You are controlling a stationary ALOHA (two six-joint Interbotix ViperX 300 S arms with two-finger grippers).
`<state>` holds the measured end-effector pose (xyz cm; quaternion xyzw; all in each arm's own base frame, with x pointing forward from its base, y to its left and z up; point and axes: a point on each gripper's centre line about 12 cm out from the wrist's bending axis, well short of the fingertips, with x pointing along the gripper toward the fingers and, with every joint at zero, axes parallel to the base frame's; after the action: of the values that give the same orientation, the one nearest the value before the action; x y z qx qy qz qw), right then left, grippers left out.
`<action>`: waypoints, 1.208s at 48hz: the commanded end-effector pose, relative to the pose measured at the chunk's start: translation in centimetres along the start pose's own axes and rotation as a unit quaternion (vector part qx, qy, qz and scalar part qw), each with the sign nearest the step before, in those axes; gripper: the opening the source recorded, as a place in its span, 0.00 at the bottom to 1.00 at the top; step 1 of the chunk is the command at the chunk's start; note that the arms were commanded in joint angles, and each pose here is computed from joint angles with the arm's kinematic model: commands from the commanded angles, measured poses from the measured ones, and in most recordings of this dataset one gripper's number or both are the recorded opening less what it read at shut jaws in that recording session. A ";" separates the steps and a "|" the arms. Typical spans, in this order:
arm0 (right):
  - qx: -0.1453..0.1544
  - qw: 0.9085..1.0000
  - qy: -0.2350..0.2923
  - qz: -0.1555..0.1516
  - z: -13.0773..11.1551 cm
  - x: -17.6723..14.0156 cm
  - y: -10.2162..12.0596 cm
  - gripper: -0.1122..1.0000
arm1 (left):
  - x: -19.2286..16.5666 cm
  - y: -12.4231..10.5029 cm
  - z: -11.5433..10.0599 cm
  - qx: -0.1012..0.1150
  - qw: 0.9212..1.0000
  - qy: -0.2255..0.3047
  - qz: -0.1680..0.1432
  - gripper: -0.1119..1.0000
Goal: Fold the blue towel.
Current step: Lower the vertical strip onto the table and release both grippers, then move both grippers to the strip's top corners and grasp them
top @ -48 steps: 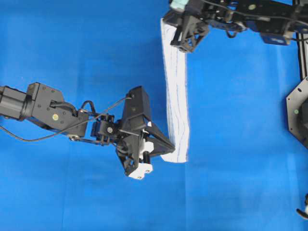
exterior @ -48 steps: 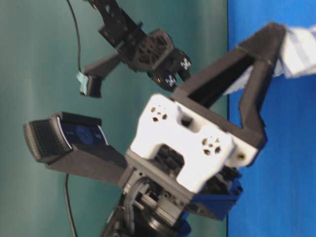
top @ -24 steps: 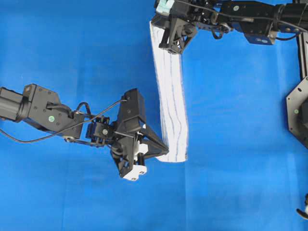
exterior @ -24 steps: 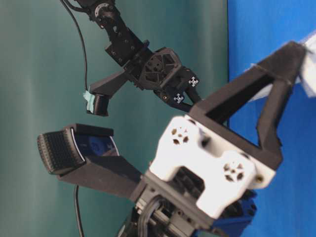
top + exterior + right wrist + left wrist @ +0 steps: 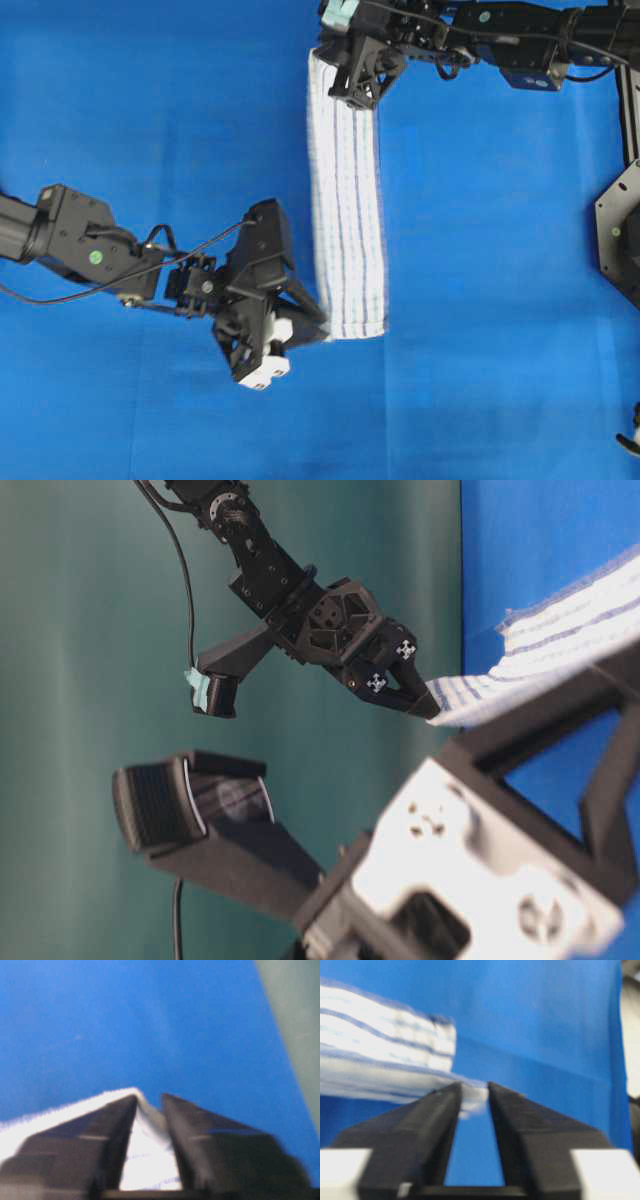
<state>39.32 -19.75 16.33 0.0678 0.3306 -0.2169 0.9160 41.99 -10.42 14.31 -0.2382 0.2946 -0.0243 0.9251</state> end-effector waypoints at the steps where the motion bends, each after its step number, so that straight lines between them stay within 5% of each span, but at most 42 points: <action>1: 0.000 1.000 -0.028 0.000 1.7 -0.6 -0.1 0.63 | -1.2 -0.7 1.0 -0.009 1.000 -0.014 -0.008 0.39; 9: -0.001 1.000 -0.028 0.000 1.7 -0.7 0.0 0.86 | -3.2 -0.1 0.2 -0.010 1.000 0.003 0.000 0.56; 26: 0.006 1.000 -0.031 -0.001 0.7 -4.1 -0.2 0.85 | -8.0 2.7 0.8 -0.011 1.000 -0.016 0.022 0.55; 58: 0.045 0.998 -0.023 0.025 -6.0 -11.0 1.7 0.85 | -12.0 14.8 5.9 0.048 0.981 -0.075 0.173 0.55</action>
<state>29.22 -13.42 17.60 0.1130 0.3167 -0.2170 0.9164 34.01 6.64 17.06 -0.1464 0.2757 0.1338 0.9406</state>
